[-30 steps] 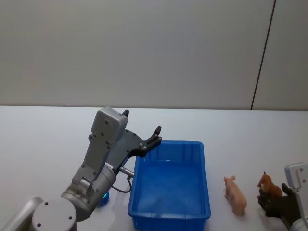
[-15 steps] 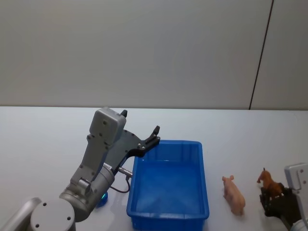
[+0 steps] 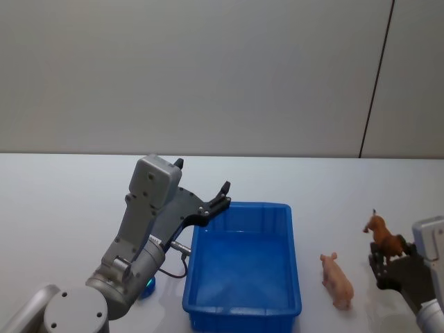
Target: Pick up the two dolls from the table and place them into the box.
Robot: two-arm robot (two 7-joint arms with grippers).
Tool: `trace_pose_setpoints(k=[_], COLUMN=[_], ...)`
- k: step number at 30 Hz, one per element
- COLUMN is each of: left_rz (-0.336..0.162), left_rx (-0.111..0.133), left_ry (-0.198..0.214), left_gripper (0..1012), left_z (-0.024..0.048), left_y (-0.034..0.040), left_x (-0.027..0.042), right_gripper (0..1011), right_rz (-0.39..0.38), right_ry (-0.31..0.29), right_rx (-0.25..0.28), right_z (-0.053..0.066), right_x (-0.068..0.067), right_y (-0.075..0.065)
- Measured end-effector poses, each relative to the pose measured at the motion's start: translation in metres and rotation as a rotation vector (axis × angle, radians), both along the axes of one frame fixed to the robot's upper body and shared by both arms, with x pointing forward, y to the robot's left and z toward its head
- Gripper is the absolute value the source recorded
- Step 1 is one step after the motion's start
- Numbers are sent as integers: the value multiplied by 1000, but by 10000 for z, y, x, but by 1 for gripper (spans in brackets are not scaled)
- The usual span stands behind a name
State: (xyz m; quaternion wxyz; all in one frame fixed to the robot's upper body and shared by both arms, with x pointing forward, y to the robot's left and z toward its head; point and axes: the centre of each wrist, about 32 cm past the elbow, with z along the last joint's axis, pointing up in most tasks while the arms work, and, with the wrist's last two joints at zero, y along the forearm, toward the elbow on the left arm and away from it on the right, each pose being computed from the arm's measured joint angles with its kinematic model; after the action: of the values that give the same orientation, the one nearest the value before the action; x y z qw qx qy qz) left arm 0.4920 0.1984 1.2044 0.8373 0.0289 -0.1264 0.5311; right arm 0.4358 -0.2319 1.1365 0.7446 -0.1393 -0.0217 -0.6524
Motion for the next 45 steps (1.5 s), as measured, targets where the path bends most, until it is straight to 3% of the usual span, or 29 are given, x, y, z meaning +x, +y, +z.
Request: trace_pose_setpoints(k=[12, 18, 31, 45], left_rz=[0, 0, 0, 0], left_rx=[0, 0, 0, 0], left_ry=[0, 0, 0, 0], left_gripper=[1001, 1001, 1001, 1001], left_z=[0, 0, 0, 0], left_y=[0, 0, 0, 0], left_x=[0, 0, 0, 0], right_gripper=[445, 445, 449, 858], right_rz=[140, 216, 364, 386], right_ry=[-47, -40, -4, 24], right_rx=[45, 60, 77, 72], right_z=[152, 160, 107, 84], right_x=[91, 166, 383, 522], right_y=[133, 237, 607, 818])
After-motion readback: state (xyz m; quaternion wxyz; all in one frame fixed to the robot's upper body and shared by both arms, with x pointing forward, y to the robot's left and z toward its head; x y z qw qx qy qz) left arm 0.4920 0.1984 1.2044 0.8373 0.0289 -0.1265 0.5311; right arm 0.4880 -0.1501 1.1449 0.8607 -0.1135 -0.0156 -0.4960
